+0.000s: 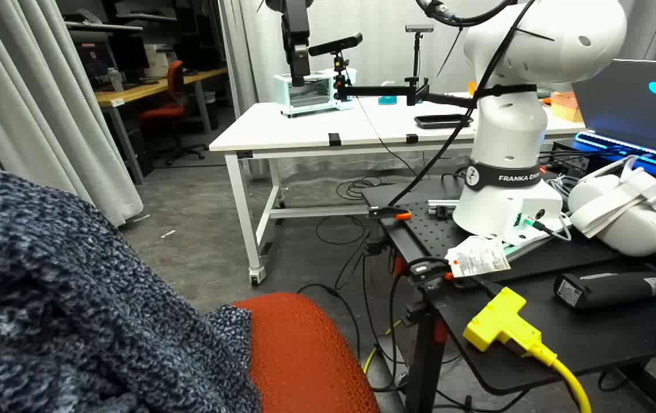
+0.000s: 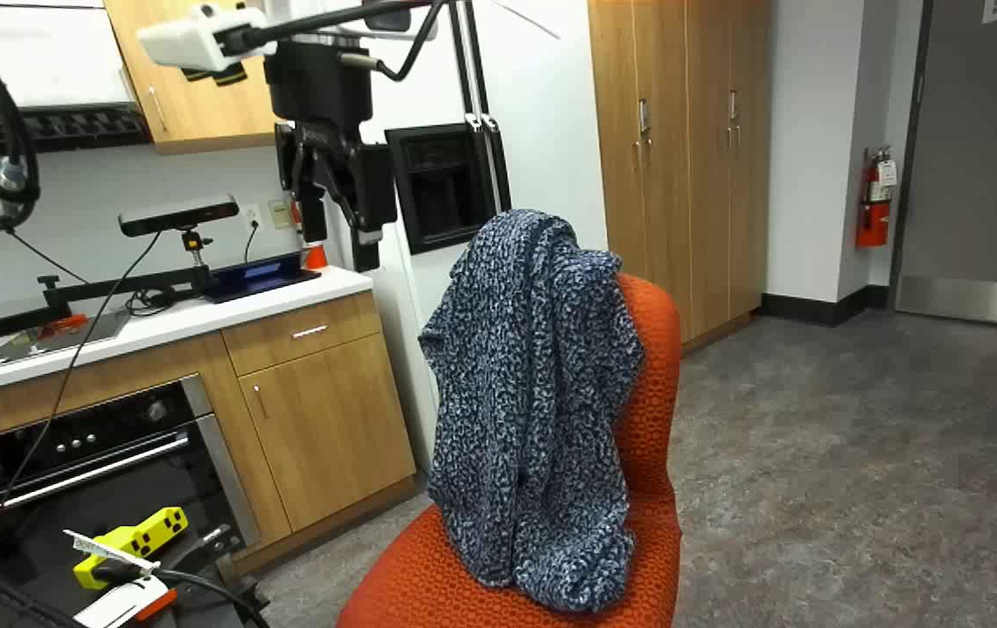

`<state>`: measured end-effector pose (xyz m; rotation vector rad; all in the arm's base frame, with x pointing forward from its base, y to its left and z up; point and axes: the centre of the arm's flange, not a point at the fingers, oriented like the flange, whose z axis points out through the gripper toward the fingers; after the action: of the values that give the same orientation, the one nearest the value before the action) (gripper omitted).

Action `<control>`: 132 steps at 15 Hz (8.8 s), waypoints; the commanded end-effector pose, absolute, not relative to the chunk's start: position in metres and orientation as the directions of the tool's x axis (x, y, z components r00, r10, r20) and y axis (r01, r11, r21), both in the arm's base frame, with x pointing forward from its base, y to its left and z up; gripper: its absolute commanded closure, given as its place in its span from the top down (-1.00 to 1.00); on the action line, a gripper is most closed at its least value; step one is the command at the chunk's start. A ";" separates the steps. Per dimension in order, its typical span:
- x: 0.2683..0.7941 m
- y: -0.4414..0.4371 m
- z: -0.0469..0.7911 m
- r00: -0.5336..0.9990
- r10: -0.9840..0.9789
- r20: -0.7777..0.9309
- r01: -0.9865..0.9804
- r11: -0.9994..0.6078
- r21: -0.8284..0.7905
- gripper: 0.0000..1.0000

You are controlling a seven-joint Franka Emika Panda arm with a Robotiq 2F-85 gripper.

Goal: Put the blanket on the seat of the chair then move it to the backrest of the chair

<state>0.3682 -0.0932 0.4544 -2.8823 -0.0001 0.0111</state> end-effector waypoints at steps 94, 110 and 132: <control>0.715 0.064 0.302 0.655 0.661 0.367 0.679 -0.727 0.098 0.65; 0.626 0.065 0.387 0.629 0.556 0.543 0.591 -0.796 0.131 -0.98; 0.399 -0.051 0.426 0.747 0.304 0.591 0.259 -0.952 0.163 -0.95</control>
<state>0.4298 -0.0415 0.4098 -2.9699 -0.4570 -1.0421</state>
